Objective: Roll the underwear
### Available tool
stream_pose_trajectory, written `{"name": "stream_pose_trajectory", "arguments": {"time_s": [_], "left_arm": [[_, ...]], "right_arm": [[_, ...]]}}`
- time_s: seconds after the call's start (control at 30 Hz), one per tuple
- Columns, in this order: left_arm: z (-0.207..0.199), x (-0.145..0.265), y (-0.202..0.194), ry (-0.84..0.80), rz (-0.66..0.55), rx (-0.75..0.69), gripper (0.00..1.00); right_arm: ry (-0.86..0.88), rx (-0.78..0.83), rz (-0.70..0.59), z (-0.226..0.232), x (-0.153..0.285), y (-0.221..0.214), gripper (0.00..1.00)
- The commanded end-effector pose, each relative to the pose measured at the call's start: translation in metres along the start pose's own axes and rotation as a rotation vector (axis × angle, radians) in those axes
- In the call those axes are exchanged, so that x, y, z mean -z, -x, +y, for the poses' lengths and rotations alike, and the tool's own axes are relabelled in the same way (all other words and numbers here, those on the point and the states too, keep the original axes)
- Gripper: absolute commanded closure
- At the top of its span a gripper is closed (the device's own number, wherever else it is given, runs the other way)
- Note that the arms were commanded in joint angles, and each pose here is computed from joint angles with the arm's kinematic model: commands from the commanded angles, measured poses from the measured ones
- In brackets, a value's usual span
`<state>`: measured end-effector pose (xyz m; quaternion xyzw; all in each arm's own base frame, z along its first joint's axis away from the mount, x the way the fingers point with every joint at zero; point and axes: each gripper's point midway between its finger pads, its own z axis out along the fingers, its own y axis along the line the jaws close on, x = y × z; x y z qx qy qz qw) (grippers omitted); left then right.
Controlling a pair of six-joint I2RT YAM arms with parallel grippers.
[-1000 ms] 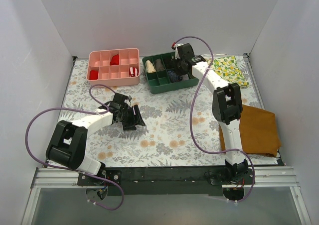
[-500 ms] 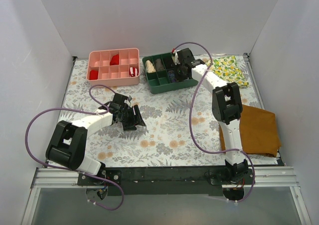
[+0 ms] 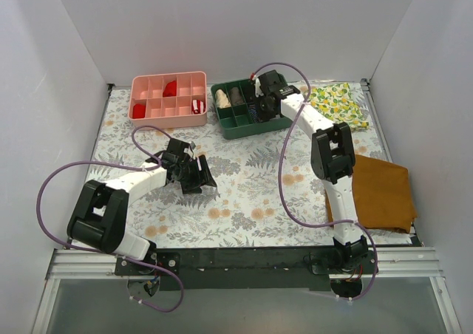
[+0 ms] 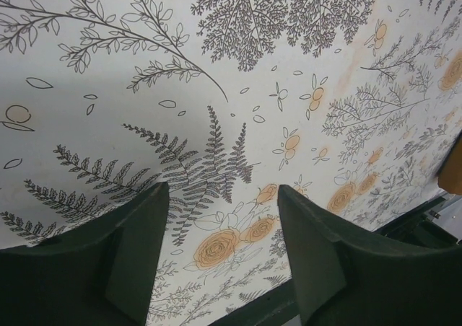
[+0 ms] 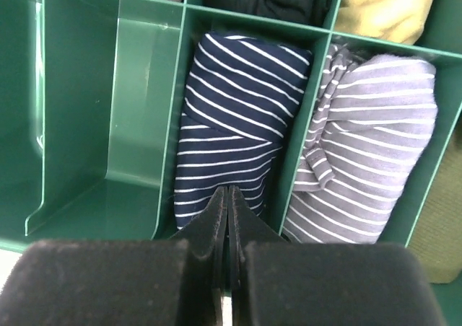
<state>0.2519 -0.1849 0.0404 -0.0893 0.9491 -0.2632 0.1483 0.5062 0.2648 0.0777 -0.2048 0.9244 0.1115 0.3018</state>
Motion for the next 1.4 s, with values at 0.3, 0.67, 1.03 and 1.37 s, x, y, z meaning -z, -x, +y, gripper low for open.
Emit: {"name": "stream_pose_trajectory", "arguments": {"time_s": [0.3, 0.67, 1.03, 1.37], "left_arm": [[-0.039, 0.042, 0.038, -0.101, -0.162, -0.079, 0.06], [-0.071, 0.075, 0.066, -0.147, -0.259, -0.130, 0.02], [-0.077, 0.099, 0.098, -0.082, -0.382, -0.116, 0.02], [-0.091, 0.142, 0.124, -0.086, -0.558, -0.107, 0.02]], "right_arm": [[-0.035, 0.048, -0.364, 0.007, 0.117, 0.077, 0.49], [-0.188, -0.057, -0.358, -0.025, 0.173, 0.018, 0.31], [-0.196, -0.234, -0.401, -0.038, 0.211, -0.118, 0.03], [-0.346, -0.324, -0.423, -0.062, 0.235, -0.184, 0.02]]}}
